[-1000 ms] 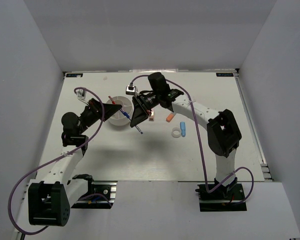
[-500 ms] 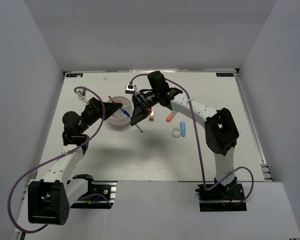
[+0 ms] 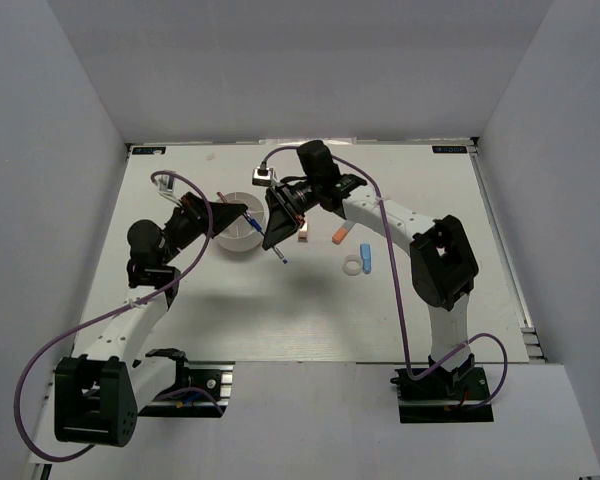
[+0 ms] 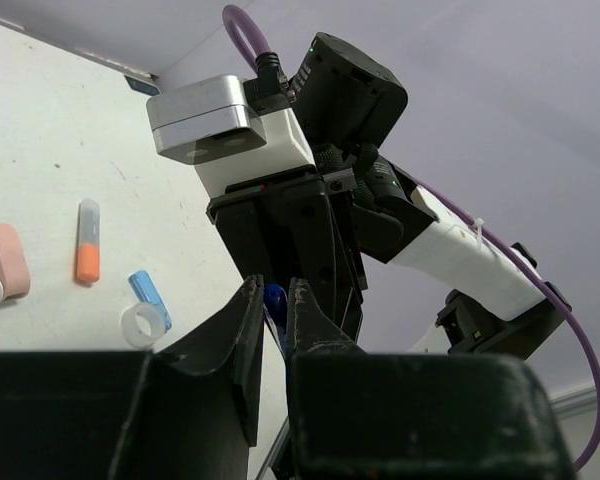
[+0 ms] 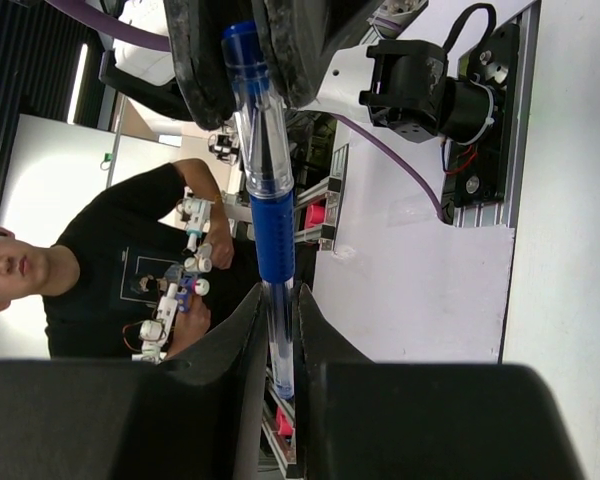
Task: Sort the stationery into containers
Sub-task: Close the pen cap on the pen.
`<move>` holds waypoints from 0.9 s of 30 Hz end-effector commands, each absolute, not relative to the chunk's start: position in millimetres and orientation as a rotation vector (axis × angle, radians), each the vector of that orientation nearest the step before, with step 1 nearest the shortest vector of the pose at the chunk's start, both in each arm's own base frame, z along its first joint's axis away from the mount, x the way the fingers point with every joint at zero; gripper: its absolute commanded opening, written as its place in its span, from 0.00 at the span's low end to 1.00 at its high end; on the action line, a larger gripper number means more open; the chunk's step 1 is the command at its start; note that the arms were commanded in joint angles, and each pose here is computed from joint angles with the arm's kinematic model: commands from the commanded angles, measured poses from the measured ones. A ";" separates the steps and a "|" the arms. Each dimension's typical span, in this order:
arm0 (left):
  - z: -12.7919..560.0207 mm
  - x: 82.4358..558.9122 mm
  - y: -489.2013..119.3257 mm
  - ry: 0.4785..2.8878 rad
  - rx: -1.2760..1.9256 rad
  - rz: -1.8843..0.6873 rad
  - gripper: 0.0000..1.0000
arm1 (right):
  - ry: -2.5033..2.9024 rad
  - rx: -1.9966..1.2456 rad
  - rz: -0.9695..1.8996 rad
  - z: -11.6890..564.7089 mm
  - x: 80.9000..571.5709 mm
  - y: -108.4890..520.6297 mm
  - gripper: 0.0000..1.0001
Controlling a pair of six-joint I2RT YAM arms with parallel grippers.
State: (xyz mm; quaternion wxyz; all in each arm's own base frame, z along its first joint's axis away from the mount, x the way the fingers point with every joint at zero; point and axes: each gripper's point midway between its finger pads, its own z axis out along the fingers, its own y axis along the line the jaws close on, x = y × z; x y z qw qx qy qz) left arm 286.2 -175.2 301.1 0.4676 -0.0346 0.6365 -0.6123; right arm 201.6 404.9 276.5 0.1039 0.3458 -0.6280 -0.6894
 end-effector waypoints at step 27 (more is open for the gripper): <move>271.1 200.2 -232.5 1.764 0.422 -1.770 0.00 | -2.073 1.144 -2.256 315.5 263.1 426.8 0.00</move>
